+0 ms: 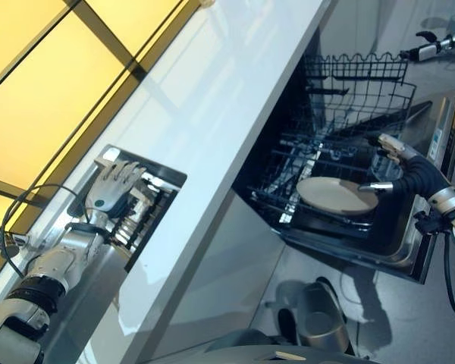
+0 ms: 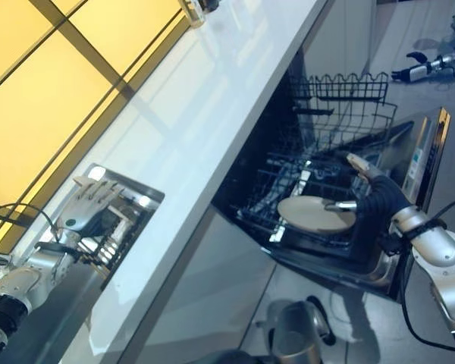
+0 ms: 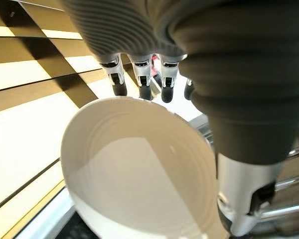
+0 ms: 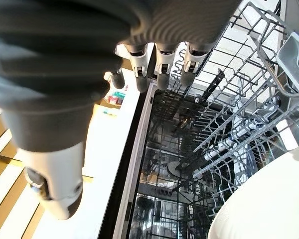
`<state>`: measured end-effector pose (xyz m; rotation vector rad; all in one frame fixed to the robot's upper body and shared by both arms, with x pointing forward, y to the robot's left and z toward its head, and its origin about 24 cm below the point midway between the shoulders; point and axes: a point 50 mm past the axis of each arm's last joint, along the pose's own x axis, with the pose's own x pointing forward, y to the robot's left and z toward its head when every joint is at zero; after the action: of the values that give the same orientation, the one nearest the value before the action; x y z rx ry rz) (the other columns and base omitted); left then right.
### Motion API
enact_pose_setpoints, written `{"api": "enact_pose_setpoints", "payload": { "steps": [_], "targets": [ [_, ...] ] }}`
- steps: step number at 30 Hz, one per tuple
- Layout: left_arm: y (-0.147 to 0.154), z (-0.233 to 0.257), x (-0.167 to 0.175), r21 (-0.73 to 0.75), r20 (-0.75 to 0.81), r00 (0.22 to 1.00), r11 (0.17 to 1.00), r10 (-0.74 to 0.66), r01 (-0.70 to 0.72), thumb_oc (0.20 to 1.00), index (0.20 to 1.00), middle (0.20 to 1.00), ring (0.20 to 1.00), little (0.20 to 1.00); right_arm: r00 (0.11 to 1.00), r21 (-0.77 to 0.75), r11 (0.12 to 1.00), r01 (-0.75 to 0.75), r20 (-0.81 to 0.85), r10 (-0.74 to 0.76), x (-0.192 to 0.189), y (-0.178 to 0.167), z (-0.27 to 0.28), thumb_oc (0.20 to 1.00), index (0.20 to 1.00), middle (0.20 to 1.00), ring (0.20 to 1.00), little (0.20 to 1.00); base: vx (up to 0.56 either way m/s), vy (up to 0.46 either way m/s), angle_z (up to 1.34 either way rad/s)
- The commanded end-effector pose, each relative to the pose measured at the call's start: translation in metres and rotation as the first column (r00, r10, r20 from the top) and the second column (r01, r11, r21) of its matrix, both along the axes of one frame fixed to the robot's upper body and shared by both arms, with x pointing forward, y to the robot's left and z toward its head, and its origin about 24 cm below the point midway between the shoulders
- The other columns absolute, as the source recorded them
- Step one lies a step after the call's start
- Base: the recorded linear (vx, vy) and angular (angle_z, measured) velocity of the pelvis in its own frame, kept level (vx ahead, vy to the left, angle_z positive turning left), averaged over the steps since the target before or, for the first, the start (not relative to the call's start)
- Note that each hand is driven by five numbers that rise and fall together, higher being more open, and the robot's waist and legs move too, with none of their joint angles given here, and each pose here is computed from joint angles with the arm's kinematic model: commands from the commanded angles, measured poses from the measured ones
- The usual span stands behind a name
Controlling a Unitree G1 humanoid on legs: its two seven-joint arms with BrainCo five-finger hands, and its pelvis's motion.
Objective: Pick up plates and place into dishwasher.
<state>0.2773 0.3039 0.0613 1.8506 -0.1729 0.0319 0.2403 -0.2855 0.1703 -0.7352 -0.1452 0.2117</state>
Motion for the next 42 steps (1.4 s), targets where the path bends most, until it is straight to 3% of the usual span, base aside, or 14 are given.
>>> {"api": "enact_pose_setpoints", "payload": {
  "steps": [1, 7, 12, 14, 19, 28, 33, 37, 38, 39, 40, 42],
  "targets": [
    [0.036, 0.005, -0.01, 0.055, 0.069, 0.981, 0.981, 0.181, -0.185, 1.0, 1.0, 1.0, 1.0, 1.0, 0.993, -0.026, 0.998, -0.065, 0.092, 0.067, -0.008, 0.011, 0.02, 1.0, 1.0, 1.0, 1.0, 1.0, 0.0, 0.033, 0.06],
    [0.044, 0.01, -0.012, 0.055, 0.221, 0.947, 0.966, 0.234, -0.251, 1.0, 1.0, 1.0, 1.0, 1.0, 0.995, -0.029, 0.998, -0.061, 0.079, 0.063, -0.007, 0.01, 0.018, 1.0, 1.0, 1.0, 1.0, 1.0, 0.02, 0.032, 0.06],
    [0.038, 0.003, -0.01, 0.065, 0.228, 0.942, 0.961, 0.248, -0.269, 1.0, 1.0, 1.0, 1.0, 1.0, 0.996, -0.045, 0.998, -0.048, 0.072, 0.051, -0.006, 0.009, 0.019, 1.0, 1.0, 1.0, 1.0, 1.0, 0.03, 0.046, 0.11],
    [0.037, 0.001, -0.007, 0.066, 0.201, 0.942, 0.955, 0.27, -0.288, 0.2, 0.2, 0.2, 0.2, 0.2, 0.996, -0.049, 0.998, -0.044, 0.072, 0.048, -0.005, 0.009, 0.021, 1.0, 1.0, 1.0, 1.0, 1.0, 0.01, 0.044, -0.01],
    [0.035, -0.009, 0.0, 0.08, 0.111, 0.935, 0.935, 0.336, -0.345, 0.2, 0.2, 0.2, 0.2, 0.2, 0.995, -0.05, 0.997, -0.05, 0.083, 0.054, 0.0, 0.011, 0.028, 1.0, 1.0, 1.0, 1.0, 1.0, -0.03, 0.03, -0.08],
    [0.029, 0.001, 0.016, 0.064, 0.16, 0.937, 0.945, 0.309, -0.322, 0.2, 0.2, 0.2, 0.2, 0.2, 0.992, -0.056, 0.997, -0.047, 0.118, 0.053, 0.007, 0.012, 0.036, 1.0, 1.0, 1.0, 1.0, 1.0, -0.03, 0.01, -0.01],
    [0.033, 0.004, 0.016, -0.112, 0.194, 0.902, 0.922, 0.386, -0.371, 0.2, 0.2, 0.2, 0.2, 0.2, 0.99, -0.046, 0.998, -0.052, 0.126, 0.057, 0.006, 0.012, 0.034, 1.0, 1.0, 1.0, 1.0, 1.0, -0.02, -0.01, 0.01],
    [0.026, 0.005, 0.016, -0.189, 0.25, 0.893, 0.924, 0.373, -0.332, 0.2, 0.2, 0.2, 0.2, 0.2, 0.99, -0.024, 0.999, -0.046, 0.135, 0.048, 0.003, 0.011, 0.028, 1.0, 1.0, 1.0, 1.0, 1.0, -0.07, -0.044, 0.04],
    [0.026, 0.006, 0.015, -0.203, 0.267, 0.888, 0.922, 0.375, -0.328, 0.432, 0.432, 0.432, 0.432, 0.432, 0.99, -0.017, 0.999, -0.046, 0.136, 0.048, 0.002, 0.011, 0.027, 1.0, 1.0, 1.0, 1.0, 1.0, -0.08, -0.055, 0.1],
    [0.027, 0.007, 0.015, -0.212, 0.282, 0.882, 0.921, 0.377, -0.326, 0.918, 0.918, 0.918, 0.918, 0.918, 0.989, -0.005, 0.999, -0.049, 0.137, 0.049, 0.002, 0.011, 0.026, 1.0, 1.0, 1.0, 1.0, 1.0, -0.08, -0.055, 0.12],
    [0.028, 0.009, 0.014, -0.231, 0.289, 0.875, 0.916, 0.388, -0.329, 1.0, 1.0, 1.0, 1.0, 1.0, 0.989, 0.003, 0.999, -0.054, 0.137, 0.053, 0.001, 0.011, 0.025, 1.0, 1.0, 1.0, 1.0, 1.0, -0.08, -0.055, 0.13],
    [0.029, 0.011, 0.014, -0.267, 0.292, 0.869, 0.906, 0.4, -0.327, 1.0, 1.0, 1.0, 1.0, 1.0, 0.989, 0.014, 0.998, -0.063, 0.135, 0.06, -0.001, 0.013, 0.019, 1.0, 1.0, 1.0, 1.0, 1.0, -0.07, -0.052, 0.16]
  ]
}}
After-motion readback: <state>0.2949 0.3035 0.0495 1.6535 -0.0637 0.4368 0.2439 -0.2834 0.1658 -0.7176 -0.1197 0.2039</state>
